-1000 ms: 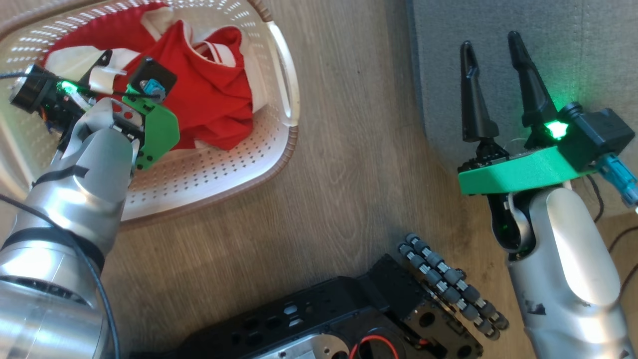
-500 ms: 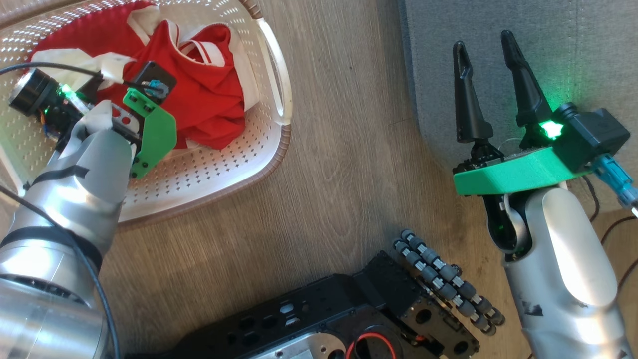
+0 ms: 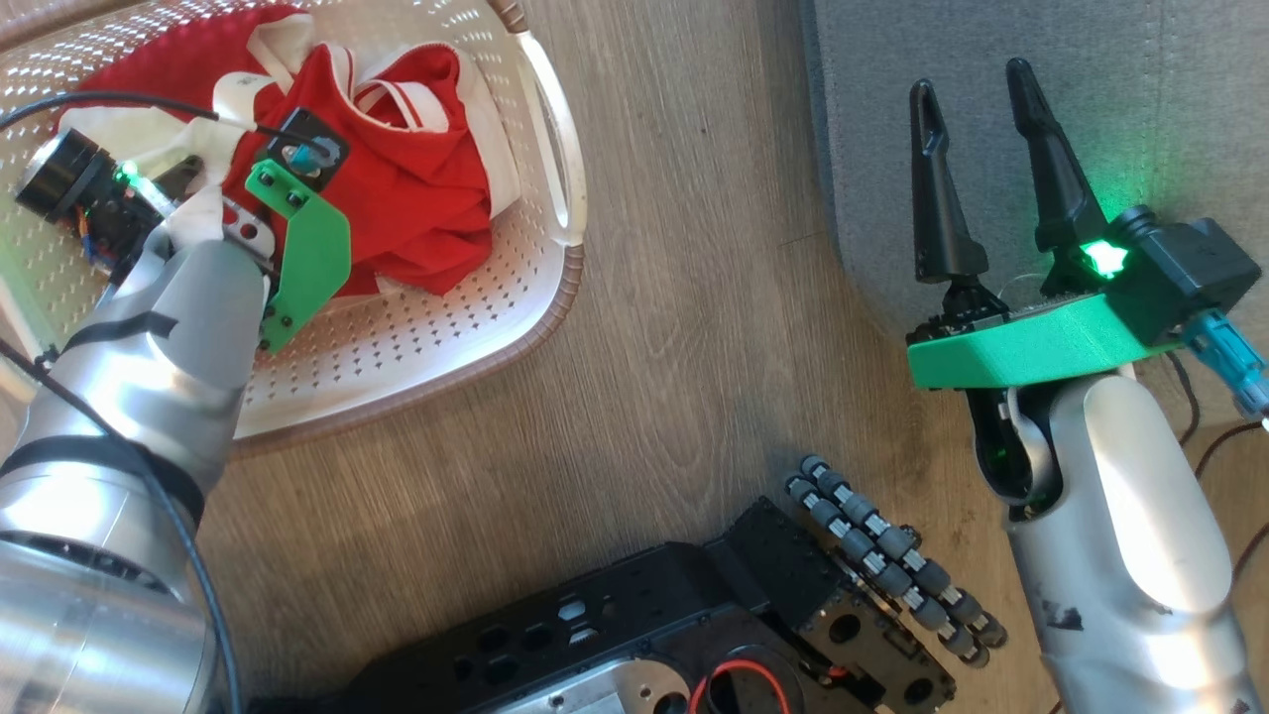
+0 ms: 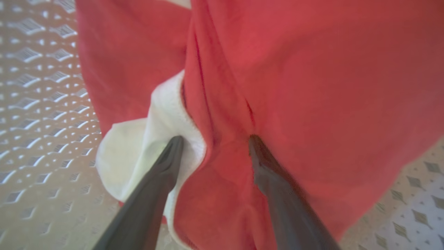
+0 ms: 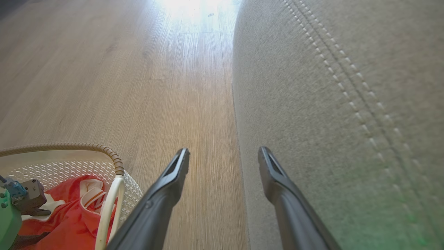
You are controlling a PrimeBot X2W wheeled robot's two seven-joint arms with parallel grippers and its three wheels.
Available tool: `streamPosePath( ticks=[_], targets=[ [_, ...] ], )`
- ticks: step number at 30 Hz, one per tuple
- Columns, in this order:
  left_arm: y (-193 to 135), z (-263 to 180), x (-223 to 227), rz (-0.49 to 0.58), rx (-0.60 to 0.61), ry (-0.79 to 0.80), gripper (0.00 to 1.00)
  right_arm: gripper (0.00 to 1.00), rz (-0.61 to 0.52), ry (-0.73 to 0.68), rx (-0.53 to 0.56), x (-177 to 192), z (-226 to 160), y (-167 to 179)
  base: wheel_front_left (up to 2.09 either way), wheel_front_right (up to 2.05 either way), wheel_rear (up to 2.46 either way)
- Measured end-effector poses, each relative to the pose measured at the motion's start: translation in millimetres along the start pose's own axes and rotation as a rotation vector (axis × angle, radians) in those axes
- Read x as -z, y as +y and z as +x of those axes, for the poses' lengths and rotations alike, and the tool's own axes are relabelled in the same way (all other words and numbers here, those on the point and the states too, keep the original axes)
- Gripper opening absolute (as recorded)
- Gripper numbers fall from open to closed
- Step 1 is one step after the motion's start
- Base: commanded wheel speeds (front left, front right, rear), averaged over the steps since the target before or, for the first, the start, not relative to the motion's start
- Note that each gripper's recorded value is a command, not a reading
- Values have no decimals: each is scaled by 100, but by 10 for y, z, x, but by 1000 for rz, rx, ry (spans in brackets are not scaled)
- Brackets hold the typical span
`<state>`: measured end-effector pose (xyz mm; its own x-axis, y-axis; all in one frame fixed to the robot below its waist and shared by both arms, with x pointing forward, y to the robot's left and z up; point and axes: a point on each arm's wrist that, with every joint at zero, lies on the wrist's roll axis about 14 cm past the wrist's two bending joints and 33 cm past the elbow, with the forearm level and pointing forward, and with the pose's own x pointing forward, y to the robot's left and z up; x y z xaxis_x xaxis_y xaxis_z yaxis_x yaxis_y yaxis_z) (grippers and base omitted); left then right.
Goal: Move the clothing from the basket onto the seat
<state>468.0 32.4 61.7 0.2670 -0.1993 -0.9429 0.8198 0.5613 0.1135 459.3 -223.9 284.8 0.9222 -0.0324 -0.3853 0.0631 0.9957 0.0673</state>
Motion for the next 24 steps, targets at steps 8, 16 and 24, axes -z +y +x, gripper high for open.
streamPosePath(
  ticks=[8, 16, 24],
  targets=[
    [-61, 23, 47, -41, 38, 45, 22, 100, -8, 3, -1, 27, 10, 0, 0, 0, 0],
    [-46, 34, 82, -91, 17, 66, 0, 100, -11, 5, 1, 40, 18, 1, 0, 0, 0],
    [86, -52, -89, -114, -40, 2, 0, 100, -12, 0, -4, -33, -17, 13, 0, 0, 0]
  ],
)
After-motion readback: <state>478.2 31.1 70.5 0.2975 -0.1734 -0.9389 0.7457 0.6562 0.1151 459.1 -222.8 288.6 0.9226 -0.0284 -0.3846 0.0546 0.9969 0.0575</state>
